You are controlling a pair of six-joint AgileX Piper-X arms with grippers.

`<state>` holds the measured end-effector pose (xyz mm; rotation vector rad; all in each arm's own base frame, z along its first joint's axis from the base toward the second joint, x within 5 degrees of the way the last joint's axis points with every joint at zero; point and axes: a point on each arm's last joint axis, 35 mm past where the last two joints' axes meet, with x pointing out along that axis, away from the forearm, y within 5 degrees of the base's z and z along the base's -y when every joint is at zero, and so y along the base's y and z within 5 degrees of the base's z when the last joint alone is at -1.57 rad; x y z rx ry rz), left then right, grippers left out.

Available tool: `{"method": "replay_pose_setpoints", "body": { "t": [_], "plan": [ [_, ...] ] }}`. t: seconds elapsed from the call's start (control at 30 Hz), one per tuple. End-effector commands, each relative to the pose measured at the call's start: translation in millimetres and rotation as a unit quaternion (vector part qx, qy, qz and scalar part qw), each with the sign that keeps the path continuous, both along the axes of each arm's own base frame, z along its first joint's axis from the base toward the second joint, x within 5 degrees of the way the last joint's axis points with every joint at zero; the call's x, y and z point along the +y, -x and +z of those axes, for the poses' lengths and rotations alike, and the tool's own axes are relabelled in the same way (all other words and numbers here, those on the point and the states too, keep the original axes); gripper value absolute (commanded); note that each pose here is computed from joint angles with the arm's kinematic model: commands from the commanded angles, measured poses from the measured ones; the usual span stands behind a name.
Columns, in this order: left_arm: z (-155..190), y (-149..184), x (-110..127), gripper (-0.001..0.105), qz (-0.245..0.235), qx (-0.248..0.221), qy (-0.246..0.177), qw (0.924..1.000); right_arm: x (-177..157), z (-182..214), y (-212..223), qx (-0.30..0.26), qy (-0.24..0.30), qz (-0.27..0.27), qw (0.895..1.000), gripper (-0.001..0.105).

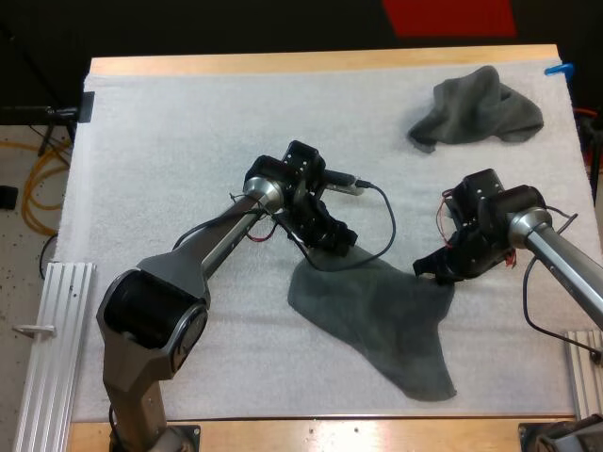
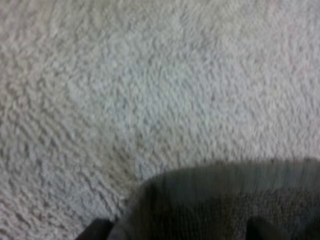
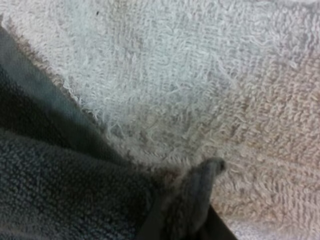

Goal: Pick towel from pile fold and stack

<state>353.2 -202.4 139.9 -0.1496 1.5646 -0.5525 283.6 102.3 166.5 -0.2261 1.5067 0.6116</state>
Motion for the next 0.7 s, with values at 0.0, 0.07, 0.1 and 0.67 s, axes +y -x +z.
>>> {"method": "replay_pose_setpoints", "body": {
  "t": [0.0,0.07,0.1,0.67],
  "plan": [
    [-11,6,-3,0.053,-0.004,0.026,-0.007,0.9996,-1,2,1,0.001,-0.001,0.003,1.0,0.0],
    [-11,6,-3,0.043,-0.004,0.025,-0.009,0.9996,-1,2,1,0.001,-0.001,0.003,1.0,0.0],
    [-11,6,-2,0.036,-0.003,0.021,-0.015,0.9996,-1,2,1,0.001,-0.001,0.003,1.0,0.0],
    [69,9,2,0.0,-0.024,-0.108,0.013,0.9938,2,41,-18,-0.106,0.007,0.001,0.994,0.0]
  ]
}}
